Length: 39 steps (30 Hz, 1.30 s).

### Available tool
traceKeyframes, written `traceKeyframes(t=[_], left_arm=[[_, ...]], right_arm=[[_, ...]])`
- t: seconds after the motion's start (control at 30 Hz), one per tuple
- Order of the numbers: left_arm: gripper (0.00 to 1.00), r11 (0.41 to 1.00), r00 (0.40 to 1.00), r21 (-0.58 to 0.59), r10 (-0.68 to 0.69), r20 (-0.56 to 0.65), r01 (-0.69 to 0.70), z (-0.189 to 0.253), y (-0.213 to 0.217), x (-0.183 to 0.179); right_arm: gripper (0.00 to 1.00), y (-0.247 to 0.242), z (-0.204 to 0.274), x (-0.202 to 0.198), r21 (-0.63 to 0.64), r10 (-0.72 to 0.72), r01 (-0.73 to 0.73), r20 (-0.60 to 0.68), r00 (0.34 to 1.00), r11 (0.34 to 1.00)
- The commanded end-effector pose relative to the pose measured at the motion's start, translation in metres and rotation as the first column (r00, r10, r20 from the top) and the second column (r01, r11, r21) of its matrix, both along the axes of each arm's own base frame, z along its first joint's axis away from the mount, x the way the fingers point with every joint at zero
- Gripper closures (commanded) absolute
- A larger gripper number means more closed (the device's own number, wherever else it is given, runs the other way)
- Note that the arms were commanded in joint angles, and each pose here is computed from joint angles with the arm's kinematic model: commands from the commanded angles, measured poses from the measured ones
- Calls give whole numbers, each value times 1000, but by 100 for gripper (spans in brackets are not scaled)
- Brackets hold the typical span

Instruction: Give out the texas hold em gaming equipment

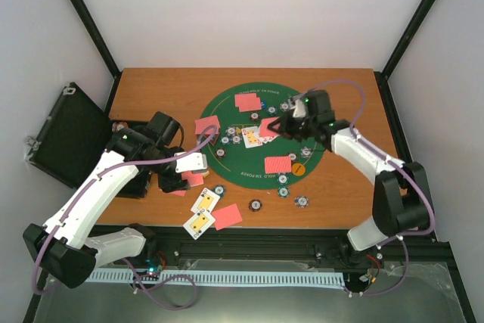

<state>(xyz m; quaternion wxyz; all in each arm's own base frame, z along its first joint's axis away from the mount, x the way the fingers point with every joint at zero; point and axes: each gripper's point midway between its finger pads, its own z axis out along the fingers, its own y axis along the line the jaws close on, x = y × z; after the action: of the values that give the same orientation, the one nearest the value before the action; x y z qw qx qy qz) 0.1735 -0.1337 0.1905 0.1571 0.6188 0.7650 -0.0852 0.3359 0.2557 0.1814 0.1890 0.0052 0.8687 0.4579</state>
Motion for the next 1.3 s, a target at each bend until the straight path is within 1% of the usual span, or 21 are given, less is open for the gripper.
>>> traceKeyframes(t=[0.0,0.07,0.17,0.3,0.4,0.57,0.6,0.73,0.8,0.87,1.0,1.13,1.17,1.2,1.23,1.27], left_arm=[[83,1000,1000,-20,-7,24,8,11,-3,0],[83,1000,1000,-21,-6,22,6,11,-3,0],[83,1000,1000,-20,-3,19,4,11,-3,0],[83,1000,1000,-13,-1,17,1,11,-2,1],[83,1000,1000,-12,-2,22,3,13,-2,2],[83,1000,1000,-11,-6,26,6,14,-1,1],[83,1000,1000,-11,-6,25,6,14,-1,1],[83,1000,1000,-14,-6,20,7,14,-1,-1],[83,1000,1000,-12,-7,22,8,14,-1,-1],[83,1000,1000,-11,-7,24,8,13,-1,-1],[83,1000,1000,-18,-4,24,5,15,-1,-2],[83,1000,1000,-16,-5,31,6,14,0,-3],[83,1000,999,-16,-5,31,6,14,0,-2],[83,1000,1000,-16,-5,31,6,13,0,-2],[83,1000,1000,-16,-5,30,6,13,0,-2],[83,1000,1000,-17,-4,31,5,14,0,-2]], right_arm=[[97,-51,-41,36,-149,-45,39,-38,998,988],[97,-69,-60,57,-200,-87,73,-62,994,977],[97,-81,-76,86,-201,-110,91,-84,990,975],[97,-84,-102,112,-223,-107,76,-129,986,972],[97,-89,-113,124,-245,-115,76,-150,982,967],[97,-93,-134,127,-275,-112,55,-197,974,960],[96,-96,-140,127,-296,-118,52,-208,971,954],[79,-116,-153,122,-417,-167,57,-233,958,907],[67,-124,-150,121,-459,-191,70,-222,956,886],[59,-130,-144,120,-491,-207,80,-209,956,868],[57,-151,-124,121,-581,-263,130,-151,953,804],[52,-164,-99,117,-638,-299,175,-91,950,750],[49,-163,-91,115,-633,-298,186,-74,952,751],[46,-158,-82,113,-607,-292,197,-60,955,770],[43,-148,-73,107,-559,-276,201,-52,960,804],[38,-130,-68,94,-479,-240,177,-74,968,860]])
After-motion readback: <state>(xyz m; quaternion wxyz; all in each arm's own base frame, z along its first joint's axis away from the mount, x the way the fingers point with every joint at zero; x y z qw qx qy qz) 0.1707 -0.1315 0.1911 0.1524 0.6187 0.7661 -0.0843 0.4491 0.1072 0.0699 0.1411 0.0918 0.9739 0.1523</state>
